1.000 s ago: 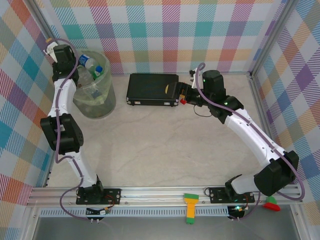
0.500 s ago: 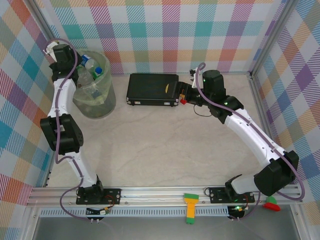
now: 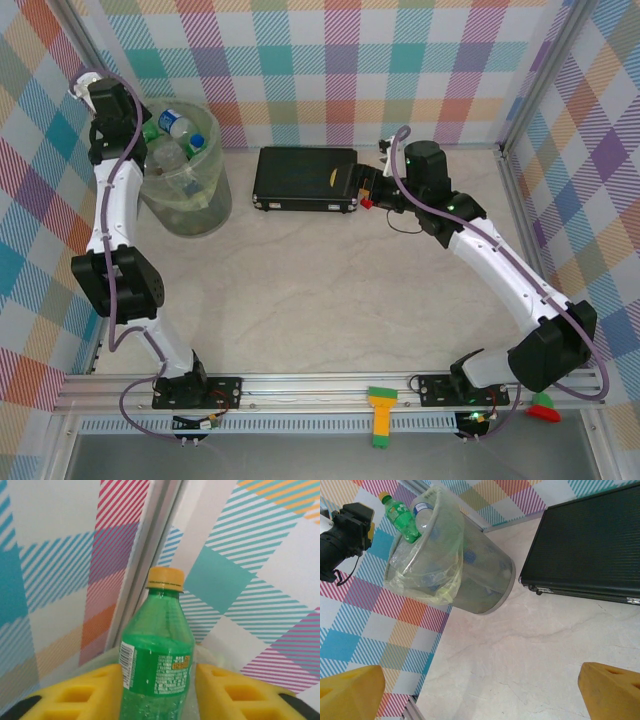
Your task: Put the plastic bottles in the bin
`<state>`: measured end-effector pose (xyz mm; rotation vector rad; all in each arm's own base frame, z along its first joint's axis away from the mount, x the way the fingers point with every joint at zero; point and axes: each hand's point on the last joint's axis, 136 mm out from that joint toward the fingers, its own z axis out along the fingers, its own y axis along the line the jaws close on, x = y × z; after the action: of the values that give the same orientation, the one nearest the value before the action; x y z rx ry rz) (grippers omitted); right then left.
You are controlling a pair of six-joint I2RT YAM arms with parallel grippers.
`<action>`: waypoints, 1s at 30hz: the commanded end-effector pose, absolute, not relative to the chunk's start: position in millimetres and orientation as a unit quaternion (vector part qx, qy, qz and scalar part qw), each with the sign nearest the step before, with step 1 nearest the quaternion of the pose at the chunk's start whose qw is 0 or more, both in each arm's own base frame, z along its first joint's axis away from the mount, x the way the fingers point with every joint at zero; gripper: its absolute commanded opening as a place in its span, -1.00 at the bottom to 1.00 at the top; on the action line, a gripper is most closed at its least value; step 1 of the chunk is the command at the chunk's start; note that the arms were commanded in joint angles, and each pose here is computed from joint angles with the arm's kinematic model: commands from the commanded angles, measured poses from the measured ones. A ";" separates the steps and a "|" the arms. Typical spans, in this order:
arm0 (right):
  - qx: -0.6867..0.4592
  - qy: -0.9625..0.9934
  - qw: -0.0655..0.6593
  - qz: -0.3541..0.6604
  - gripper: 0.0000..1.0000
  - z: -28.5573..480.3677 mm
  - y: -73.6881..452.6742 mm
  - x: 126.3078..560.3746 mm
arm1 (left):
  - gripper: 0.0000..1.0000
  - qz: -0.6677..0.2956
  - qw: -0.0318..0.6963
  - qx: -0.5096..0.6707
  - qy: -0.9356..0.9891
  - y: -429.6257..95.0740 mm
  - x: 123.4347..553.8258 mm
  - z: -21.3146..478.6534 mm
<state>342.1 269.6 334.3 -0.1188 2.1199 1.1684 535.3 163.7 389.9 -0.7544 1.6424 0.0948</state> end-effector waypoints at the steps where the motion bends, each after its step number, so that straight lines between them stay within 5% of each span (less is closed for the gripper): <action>1: -0.053 0.815 0.351 0.458 0.98 335.0 273.3 339.6 | -0.48 0.008 0.615 -0.319 0.721 159.0 544.2 388.2; 18: -0.045 0.818 0.352 0.453 0.98 331.2 269.2 337.9 | -0.60 -0.006 0.514 -0.368 0.775 162.0 535.4 308.7; 30: -0.048 0.816 0.348 0.458 0.98 330.7 272.1 338.5 | -0.32 -0.045 0.588 -0.352 0.727 145.8 499.3 390.4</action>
<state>341.3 268.5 321.5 -0.1080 2.1490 1.1580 519.2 145.0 340.9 -0.8433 1.7981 -0.0821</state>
